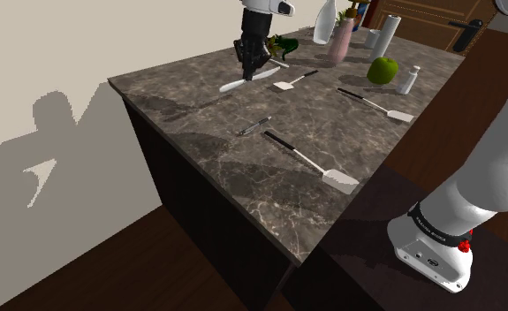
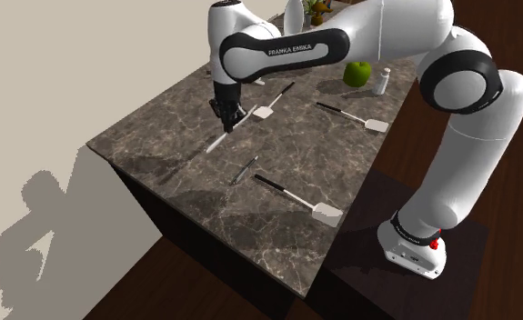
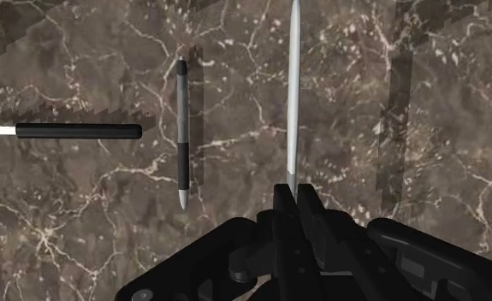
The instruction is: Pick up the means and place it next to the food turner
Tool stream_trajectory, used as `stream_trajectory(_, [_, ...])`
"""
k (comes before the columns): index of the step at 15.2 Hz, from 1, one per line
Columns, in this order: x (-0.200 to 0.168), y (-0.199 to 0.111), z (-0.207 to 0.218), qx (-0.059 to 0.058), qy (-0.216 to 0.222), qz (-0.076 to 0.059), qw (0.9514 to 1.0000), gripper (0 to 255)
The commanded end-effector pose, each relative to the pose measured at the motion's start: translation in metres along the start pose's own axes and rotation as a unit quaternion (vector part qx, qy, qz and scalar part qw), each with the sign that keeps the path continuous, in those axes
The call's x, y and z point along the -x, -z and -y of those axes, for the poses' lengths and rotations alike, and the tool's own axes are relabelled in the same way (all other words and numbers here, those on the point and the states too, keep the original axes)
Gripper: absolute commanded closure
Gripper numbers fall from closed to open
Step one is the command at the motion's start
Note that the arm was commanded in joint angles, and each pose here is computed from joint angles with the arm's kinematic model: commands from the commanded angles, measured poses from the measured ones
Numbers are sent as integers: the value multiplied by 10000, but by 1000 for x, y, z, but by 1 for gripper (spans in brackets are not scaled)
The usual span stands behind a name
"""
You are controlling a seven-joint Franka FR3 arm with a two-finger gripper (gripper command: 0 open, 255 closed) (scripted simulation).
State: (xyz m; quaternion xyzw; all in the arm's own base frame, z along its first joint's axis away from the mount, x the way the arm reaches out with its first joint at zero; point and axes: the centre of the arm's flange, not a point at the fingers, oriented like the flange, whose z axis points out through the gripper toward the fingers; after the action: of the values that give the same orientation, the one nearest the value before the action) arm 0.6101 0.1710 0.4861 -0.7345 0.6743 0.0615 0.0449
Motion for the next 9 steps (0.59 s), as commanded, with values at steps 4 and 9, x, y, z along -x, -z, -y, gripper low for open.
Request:
stream_trajectory(4, [-56, 7, -36, 2, 1, 2, 10000, 255])
stream_trajectory(9, [-110, 17, -72, 2, 1, 2, 10000, 255])
